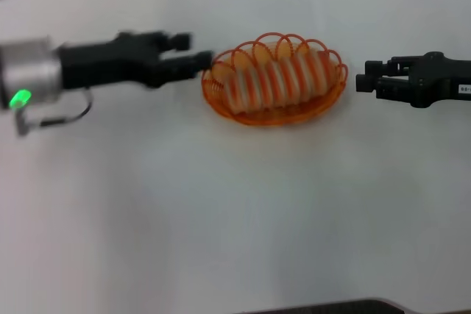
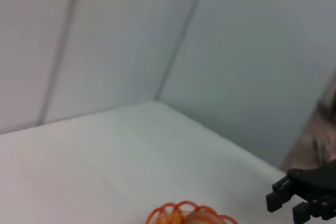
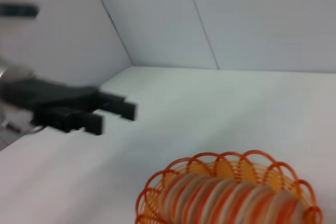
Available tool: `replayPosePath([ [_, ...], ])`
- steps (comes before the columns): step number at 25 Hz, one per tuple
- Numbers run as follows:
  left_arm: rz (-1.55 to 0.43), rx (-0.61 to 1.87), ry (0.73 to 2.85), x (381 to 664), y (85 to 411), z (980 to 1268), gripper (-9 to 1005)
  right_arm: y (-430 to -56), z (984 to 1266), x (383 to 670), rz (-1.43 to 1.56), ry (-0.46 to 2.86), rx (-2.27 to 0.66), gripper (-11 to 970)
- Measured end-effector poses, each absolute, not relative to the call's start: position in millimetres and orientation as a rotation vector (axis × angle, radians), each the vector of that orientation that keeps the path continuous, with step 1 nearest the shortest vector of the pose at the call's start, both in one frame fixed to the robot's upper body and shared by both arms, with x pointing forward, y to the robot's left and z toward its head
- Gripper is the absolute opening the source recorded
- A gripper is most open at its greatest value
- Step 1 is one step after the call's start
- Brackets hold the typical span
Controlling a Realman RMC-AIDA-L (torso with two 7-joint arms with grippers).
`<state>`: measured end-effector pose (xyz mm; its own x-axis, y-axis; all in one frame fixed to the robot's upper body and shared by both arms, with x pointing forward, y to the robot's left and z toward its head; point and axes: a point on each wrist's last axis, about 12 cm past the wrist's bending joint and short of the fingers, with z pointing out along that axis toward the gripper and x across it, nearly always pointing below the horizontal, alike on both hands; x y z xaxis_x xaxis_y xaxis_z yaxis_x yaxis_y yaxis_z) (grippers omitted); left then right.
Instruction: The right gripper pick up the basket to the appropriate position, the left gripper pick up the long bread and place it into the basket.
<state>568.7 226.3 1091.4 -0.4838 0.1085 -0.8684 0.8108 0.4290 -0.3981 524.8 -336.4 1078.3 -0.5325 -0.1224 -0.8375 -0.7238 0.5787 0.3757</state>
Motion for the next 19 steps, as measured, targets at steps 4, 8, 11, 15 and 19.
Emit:
replayPosePath([
  [4, -1.116, 0.584, 1.848, 535, 265, 1065, 646, -341, 1078, 524, 0.917, 1.985, -0.655, 432],
  [8, -1.095, 0.457, 1.832, 505, 286, 1048, 644, -342, 1079, 524, 0.887, 1.937, -0.642, 432],
  [11, -1.102, 0.427, 1.836, 493, 291, 1043, 644, -343, 1080, 524, 0.876, 1.923, -0.642, 432],
  [15, -1.113, 0.419, 1.835, 488, 292, 1042, 644, -341, 1080, 526, 0.876, 1.915, -0.648, 432],
  [19, -1.117, 0.425, 1.835, 488, 291, 1042, 644, -340, 1080, 527, 0.872, 1.913, -0.650, 432],
])
